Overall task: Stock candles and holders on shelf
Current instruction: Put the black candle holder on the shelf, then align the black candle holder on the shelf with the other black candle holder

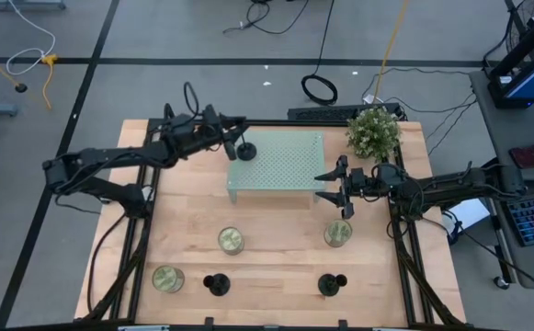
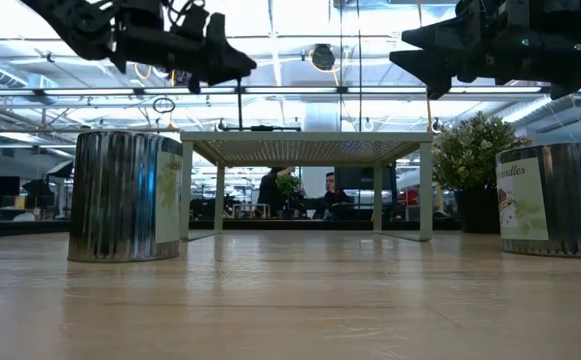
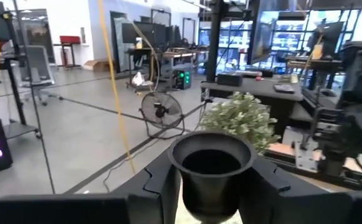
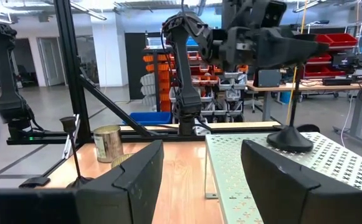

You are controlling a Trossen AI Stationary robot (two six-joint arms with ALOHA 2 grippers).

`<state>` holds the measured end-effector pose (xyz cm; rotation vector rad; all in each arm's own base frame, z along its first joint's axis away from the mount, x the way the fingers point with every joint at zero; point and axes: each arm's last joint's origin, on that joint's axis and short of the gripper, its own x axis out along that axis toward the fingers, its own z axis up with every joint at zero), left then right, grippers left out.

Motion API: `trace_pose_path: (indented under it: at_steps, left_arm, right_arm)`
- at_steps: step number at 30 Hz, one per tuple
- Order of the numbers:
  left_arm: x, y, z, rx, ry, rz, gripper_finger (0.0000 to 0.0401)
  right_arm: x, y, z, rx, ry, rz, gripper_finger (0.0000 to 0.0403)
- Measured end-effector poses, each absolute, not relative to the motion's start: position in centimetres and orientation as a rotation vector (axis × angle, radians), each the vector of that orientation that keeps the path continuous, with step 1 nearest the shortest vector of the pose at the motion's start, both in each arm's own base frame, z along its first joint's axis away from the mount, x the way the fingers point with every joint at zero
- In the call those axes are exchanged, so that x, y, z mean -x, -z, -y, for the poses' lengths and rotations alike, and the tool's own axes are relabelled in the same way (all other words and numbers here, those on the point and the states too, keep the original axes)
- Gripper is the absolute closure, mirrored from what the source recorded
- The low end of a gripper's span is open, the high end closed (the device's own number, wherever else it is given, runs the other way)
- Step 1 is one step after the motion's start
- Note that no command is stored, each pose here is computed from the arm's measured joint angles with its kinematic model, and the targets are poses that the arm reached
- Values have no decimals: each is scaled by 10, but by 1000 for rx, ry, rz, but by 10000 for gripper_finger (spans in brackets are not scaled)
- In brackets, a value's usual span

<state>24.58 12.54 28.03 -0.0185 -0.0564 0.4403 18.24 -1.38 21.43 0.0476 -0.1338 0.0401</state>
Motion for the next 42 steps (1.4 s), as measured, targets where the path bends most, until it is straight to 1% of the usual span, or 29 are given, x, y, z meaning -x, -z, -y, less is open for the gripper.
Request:
trace_pose_path:
  at_steps: [7, 10, 14, 18, 24, 29, 33, 37, 39, 42]
  left_arm:
    - [-242, -277, -135, -9, -486, 29, 267]
    - [-243, -276, -135, -29, -479, 17, 253]
    - [-244, -276, -132, -49, -454, 11, 225]
    - [-244, -275, -132, -52, -451, -5, 194]
    - [-245, -268, -130, -37, -455, -69, 158]
    - [-243, -271, -122, -77, -459, -99, 135]
    - [-234, -277, -112, -78, -487, -143, 125]
    - [-222, -280, -101, -69, -508, -221, 123]
    - [-217, -282, -93, -66, -483, -246, 123]
    - [-210, -285, -78, -109, -384, -289, 123]
  right_arm:
    - [-182, -214, 14, -41, -40, 133, 195]
    - [-182, -214, 14, -25, -42, 133, 195]
    - [-182, -214, 13, -22, -73, 132, 195]
    - [-182, -214, 10, -6, -166, 129, 185]
    - [-181, -214, 6, 16, -322, 127, 152]
    - [-179, -214, 2, -48, -461, 107, 129]
    - [-179, -214, -2, -101, -517, 90, 127]
    - [-178, -213, -12, -107, -588, 76, 132]
    - [-178, -211, -19, -101, -654, 60, 132]
    - [-175, -208, -32, -78, -764, 32, 131]
